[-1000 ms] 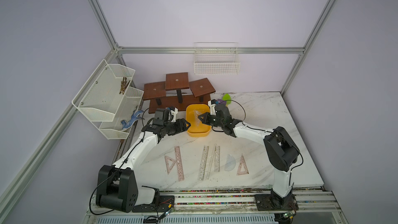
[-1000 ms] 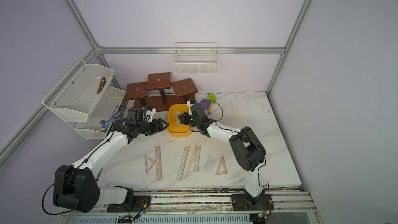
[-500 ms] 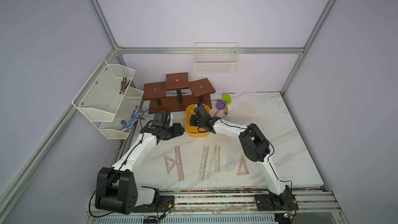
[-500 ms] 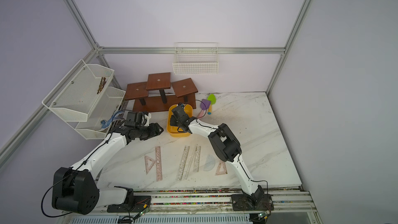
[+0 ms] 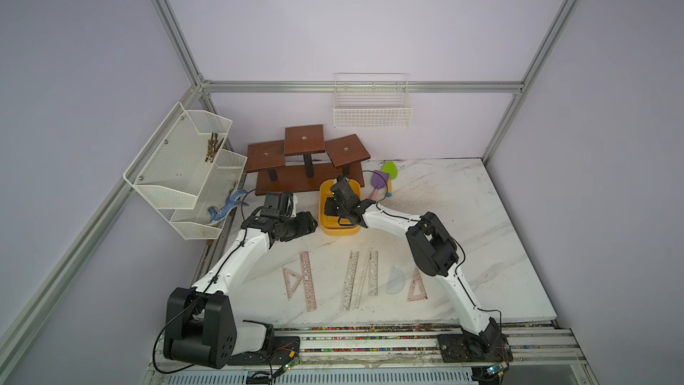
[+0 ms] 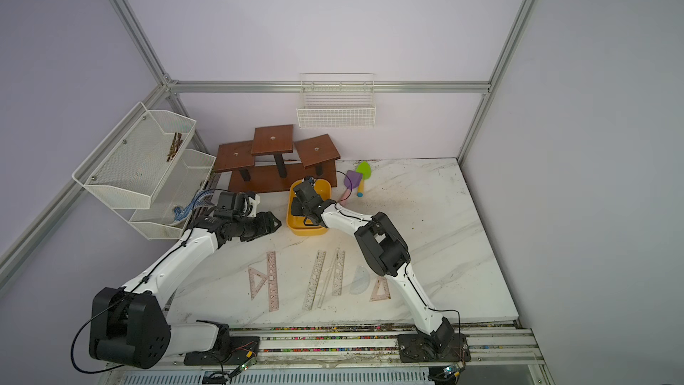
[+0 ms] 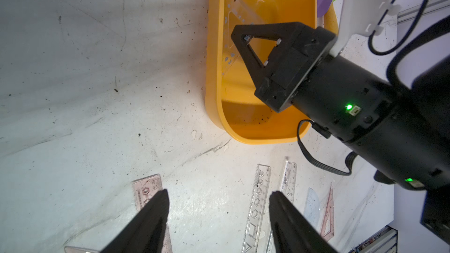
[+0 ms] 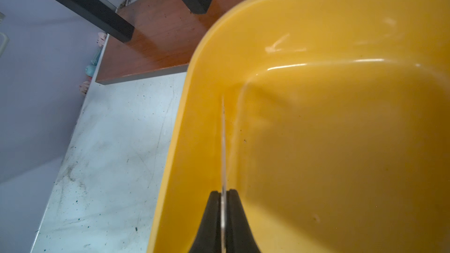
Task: Put the scattered rulers into the storage box
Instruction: Place the ruler in the storage box.
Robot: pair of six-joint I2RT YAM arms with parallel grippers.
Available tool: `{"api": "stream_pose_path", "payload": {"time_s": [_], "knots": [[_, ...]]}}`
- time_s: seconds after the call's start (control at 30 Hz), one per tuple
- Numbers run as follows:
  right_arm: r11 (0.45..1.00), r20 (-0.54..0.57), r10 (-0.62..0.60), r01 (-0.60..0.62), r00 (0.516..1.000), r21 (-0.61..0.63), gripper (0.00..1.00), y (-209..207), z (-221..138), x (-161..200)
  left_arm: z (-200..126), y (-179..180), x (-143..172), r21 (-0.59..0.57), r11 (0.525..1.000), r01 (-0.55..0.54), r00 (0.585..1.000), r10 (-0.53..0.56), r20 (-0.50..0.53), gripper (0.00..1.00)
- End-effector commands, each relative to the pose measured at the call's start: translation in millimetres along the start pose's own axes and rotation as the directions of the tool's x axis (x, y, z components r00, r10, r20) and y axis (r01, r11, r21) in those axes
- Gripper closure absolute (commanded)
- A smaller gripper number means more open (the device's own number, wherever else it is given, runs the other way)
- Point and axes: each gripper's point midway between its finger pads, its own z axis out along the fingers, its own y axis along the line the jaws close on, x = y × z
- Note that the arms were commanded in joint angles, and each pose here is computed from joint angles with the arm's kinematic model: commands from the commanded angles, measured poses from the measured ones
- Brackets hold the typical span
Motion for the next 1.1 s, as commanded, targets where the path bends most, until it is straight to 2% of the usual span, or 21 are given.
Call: {"api": "stream_pose_path", "payload": {"time_s": [0.0, 0.37, 0.57, 0.77, 0.97, 1.07], "knots": [[1.000, -0.032, -0.022, 0.023, 0.999, 0.012, 1.00, -3, 6, 9, -2, -2, -4, 0.012, 1.000, -0.021, 1.000, 0.021, 0.008, 0.31], [0.999, -0.042, -0.050, 0.051, 0.998, 0.020, 0.94, -7, 10, 12, 2, -3, -3, 0.021, 1.000, -0.017, 1.000, 0.018, -0.007, 0.31], [0.995, -0.048, -0.096, 0.097, 0.994, 0.024, 0.81, -6, 7, 8, 2, -4, -4, 0.020, 1.000, -0.021, 1.000, 0.022, -0.008, 0.31], [0.992, -0.057, -0.117, 0.120, 0.991, 0.044, 0.75, -9, 4, 7, 3, -4, -4, 0.025, 0.999, -0.023, 1.000, 0.023, -0.011, 0.31], [0.989, -0.031, -0.140, 0.141, 0.990, 0.050, 0.69, -4, -10, -11, 2, -5, -4, 0.024, 0.999, -0.023, 1.000, 0.023, -0.007, 0.31], [0.983, -0.027, -0.175, 0.177, 0.984, 0.045, 0.59, 1, -17, -22, 0, 1, -6, -0.006, 1.000, -0.012, 1.000, 0.012, 0.005, 0.30]]}}
